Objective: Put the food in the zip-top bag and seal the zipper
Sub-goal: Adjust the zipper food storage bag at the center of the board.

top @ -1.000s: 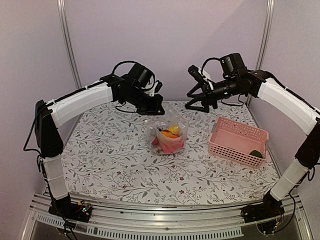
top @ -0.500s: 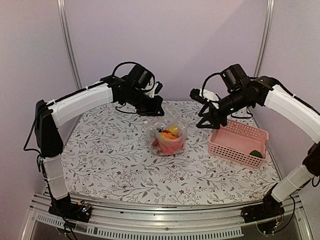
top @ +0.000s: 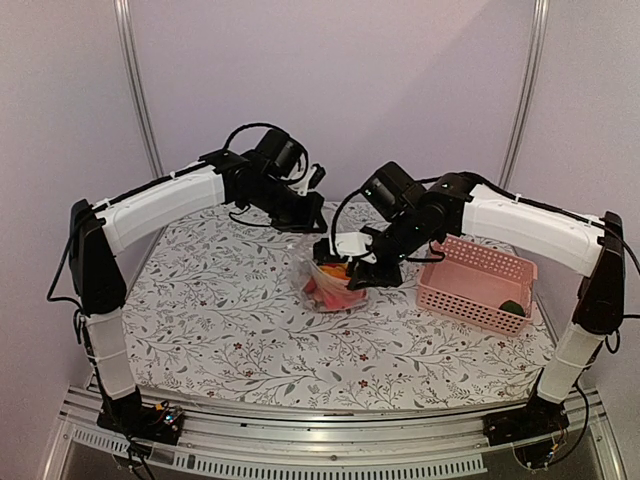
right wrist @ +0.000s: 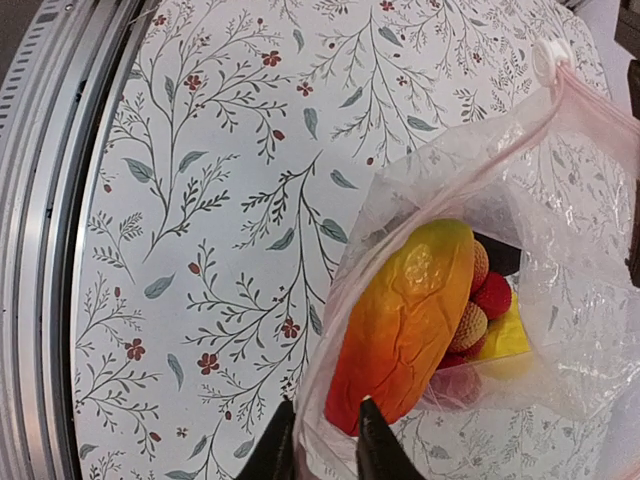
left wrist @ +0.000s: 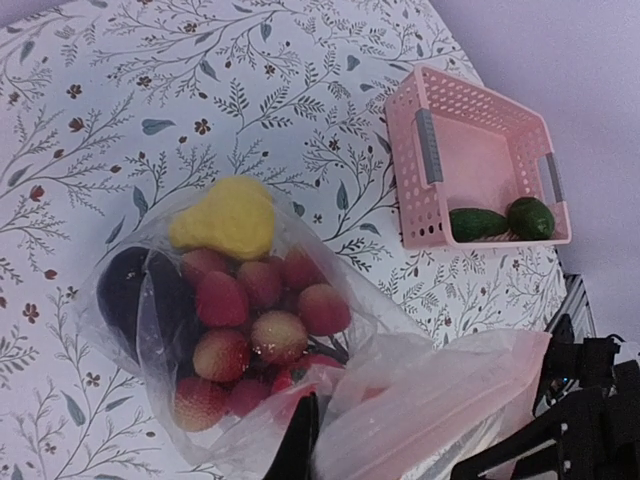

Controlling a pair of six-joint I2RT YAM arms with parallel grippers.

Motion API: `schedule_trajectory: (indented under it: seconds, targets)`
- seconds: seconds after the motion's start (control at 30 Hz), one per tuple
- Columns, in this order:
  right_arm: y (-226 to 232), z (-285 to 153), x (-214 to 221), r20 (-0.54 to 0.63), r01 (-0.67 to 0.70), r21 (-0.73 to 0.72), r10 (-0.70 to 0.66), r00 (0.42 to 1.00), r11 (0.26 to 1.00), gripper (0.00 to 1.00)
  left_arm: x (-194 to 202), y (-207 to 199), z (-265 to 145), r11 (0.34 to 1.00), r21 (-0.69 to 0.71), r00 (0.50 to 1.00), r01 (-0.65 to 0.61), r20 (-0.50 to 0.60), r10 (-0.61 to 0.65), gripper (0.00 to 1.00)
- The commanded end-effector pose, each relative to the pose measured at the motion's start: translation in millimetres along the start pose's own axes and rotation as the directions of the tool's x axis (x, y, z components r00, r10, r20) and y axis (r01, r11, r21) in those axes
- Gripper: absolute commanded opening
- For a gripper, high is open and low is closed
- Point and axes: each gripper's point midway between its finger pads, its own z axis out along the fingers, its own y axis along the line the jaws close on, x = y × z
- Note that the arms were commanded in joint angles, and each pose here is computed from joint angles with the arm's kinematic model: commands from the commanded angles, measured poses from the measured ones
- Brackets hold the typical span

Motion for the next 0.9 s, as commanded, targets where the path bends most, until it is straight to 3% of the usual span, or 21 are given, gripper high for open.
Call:
schedule_trajectory:
  seconds: [0.0,0.1,0.17,0.3,0.53,0.6,0.7,0.8,0.87]
  targets:
    - [-12.1,0.5,-2.2,-0.037,0.045,0.042,-0.044,0.998,0.998,0.01,-7.6,2.0,-26.0,1.0,0.005,0.999,-0.025,0.023,0.025,0.05]
    - [-21.0,-22.5,-22.0,0.021,0.054,0.087,-0.056,0.998,0.995,0.0,2.5,3.3,-37.1,0.998,-0.008,0.997,-0.069,-0.022,0.069,0.18]
    - [-22.9,-43.7,-36.4,0.064,0.066,0.107,-0.073,0.995,0.992,0.0,9.5,3.8,-45.1,0.996,-0.013,0.995,-0.092,-0.048,0.091,0.21]
    - [-21.0,-62.9,-45.2,0.085,0.085,0.111,-0.095,0.992,0.99,0.0,8.1,2.5,-61.5,0.994,-0.027,0.994,-0.108,-0.03,0.107,0.06]
    - [-12.2,-45.5,-27.7,0.045,0.074,0.077,-0.077,0.996,0.994,0.0,-3.7,10.8,-74.6,0.987,-0.11,0.993,-0.118,0.002,0.119,0.08]
    - [-12.1,-46.8,-28.1,0.049,0.064,0.077,-0.068,0.996,0.995,0.01,-5.2,11.9,-76.0,0.985,-0.12,0.992,-0.121,0.002,0.122,0.0]
    - [-14.1,-53.7,-31.6,0.062,0.063,0.098,-0.07,0.996,0.993,0.01,-6.0,9.2,-74.7,0.987,-0.105,0.993,-0.119,0.004,0.12,0.0]
    - [-17.6,-62.2,-33.9,0.075,0.051,0.123,-0.061,0.995,0.991,0.08,-5.8,5.5,-70.7,0.99,-0.079,0.993,-0.113,0.003,0.114,0.0]
    - [-18.7,-67.7,-31.7,0.09,0.026,0.117,-0.036,0.995,0.993,0.21,-6.5,4.3,-68.7,0.991,-0.07,0.994,-0.113,0.007,0.113,0.0]
